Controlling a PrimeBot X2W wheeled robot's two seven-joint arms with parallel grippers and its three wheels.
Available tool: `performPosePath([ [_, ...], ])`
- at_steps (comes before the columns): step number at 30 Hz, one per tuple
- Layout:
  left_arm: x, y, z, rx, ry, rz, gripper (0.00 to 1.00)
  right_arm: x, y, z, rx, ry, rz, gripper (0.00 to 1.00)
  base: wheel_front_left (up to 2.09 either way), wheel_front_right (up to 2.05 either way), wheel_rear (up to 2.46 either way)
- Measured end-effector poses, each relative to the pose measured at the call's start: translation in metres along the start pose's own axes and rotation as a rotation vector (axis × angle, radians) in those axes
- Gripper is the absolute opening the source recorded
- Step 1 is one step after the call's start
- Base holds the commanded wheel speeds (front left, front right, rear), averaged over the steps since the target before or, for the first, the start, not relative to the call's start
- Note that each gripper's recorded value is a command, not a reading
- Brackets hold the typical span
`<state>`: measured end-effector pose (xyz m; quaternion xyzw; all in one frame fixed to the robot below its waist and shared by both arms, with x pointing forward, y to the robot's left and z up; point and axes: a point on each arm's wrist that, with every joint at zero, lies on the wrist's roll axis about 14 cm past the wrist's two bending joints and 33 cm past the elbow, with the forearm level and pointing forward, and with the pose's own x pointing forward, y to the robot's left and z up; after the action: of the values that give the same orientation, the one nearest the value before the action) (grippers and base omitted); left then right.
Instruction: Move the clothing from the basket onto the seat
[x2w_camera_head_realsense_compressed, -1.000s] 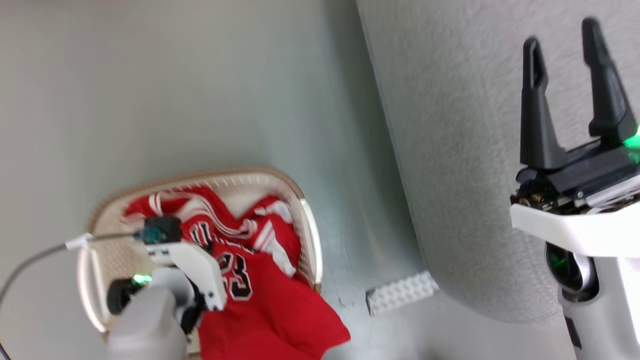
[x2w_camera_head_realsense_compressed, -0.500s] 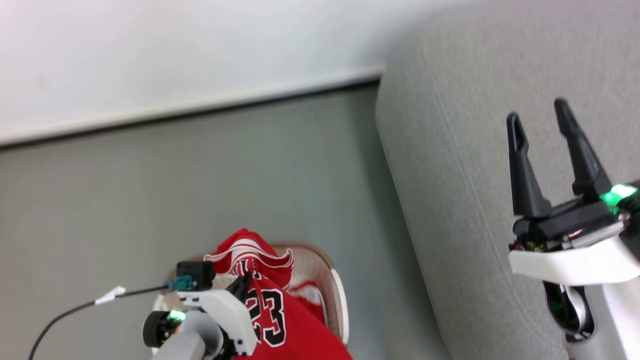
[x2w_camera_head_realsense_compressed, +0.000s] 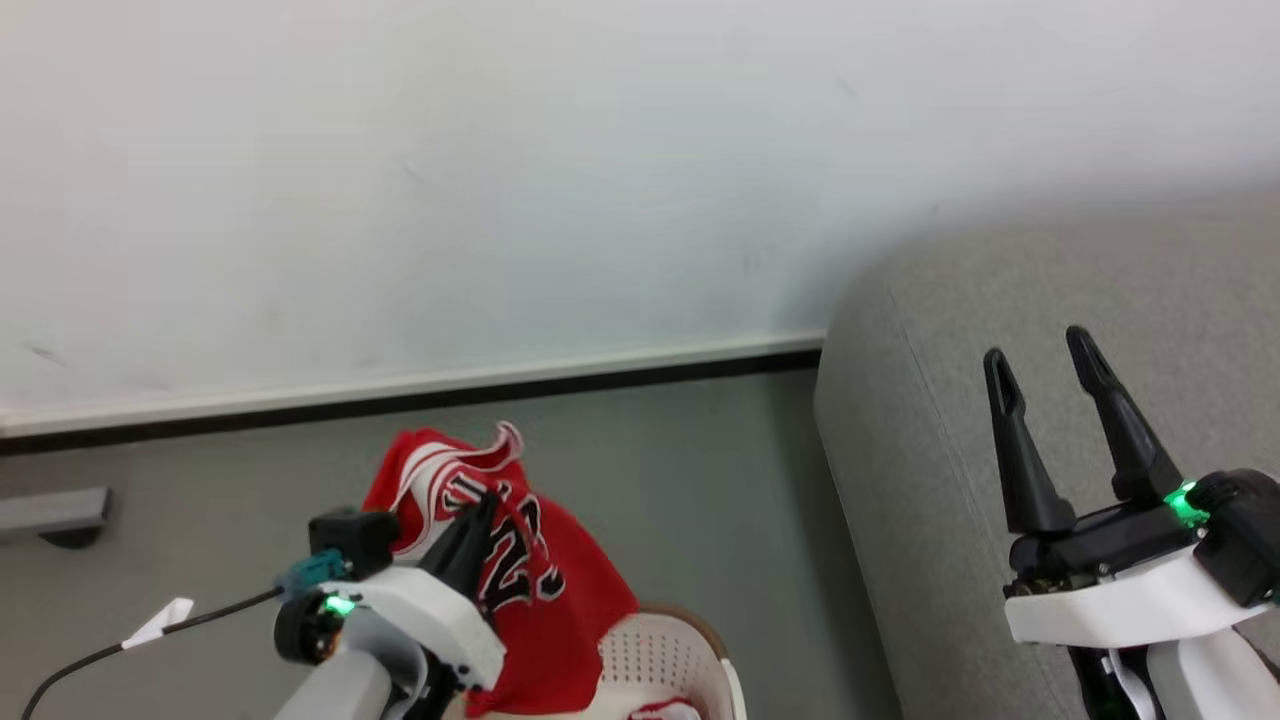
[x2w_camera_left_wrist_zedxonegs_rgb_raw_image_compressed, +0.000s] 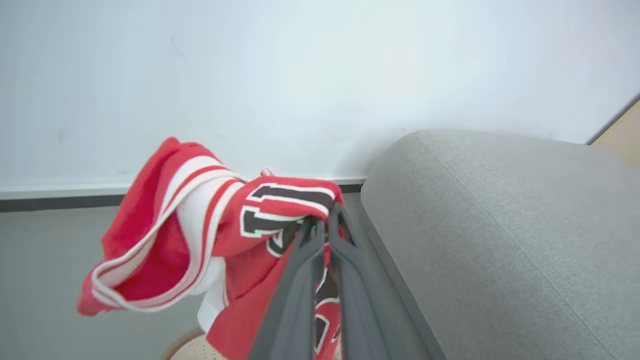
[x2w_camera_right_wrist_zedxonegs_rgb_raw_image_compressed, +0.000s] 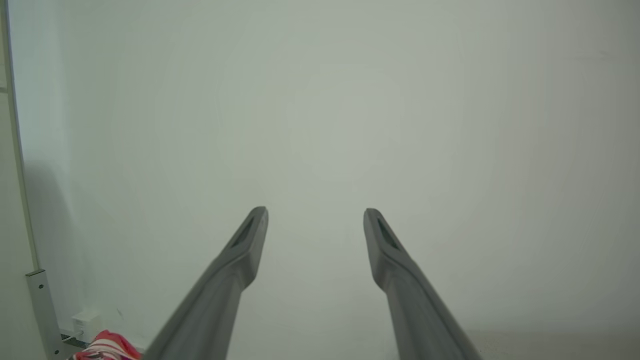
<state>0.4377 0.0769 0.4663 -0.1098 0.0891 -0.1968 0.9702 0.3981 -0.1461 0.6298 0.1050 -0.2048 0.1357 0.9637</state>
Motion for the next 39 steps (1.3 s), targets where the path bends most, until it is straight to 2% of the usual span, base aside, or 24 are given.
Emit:
performPosePath([
  [9, -0.019, -0.032, 0.103, 0.09, -0.317, -0.07, 0.0, -0.008, 0.018, 0.012, 0.01, -0.022, 0.04, 1.0, 0.0, 0.0, 0.0],
  [16, -0.035, -0.059, 0.151, 0.137, -0.439, -0.128, 0.0, -0.015, 0.027, 0.004, 0.038, 0.004, 0.053, 1.0, 0.0, 0.0, 0.0],
  [29, -0.039, -0.075, 0.17, 0.157, -0.47, -0.164, 0.0, -0.015, 0.04, -0.005, 0.064, 0.027, 0.087, 1.0, 0.0, 0.0, 0.0],
  [34, -0.038, -0.077, 0.172, 0.159, -0.475, -0.169, 0.0, -0.017, 0.066, -0.014, 0.097, 0.063, 0.174, 1.0, 0.0, 0.0, 0.0],
  [39, -0.039, -0.083, 0.174, 0.159, -0.479, -0.181, 0.0, -0.025, 0.094, -0.038, 0.132, 0.156, 0.276, 1.0, 0.0, 0.0, 0.0],
])
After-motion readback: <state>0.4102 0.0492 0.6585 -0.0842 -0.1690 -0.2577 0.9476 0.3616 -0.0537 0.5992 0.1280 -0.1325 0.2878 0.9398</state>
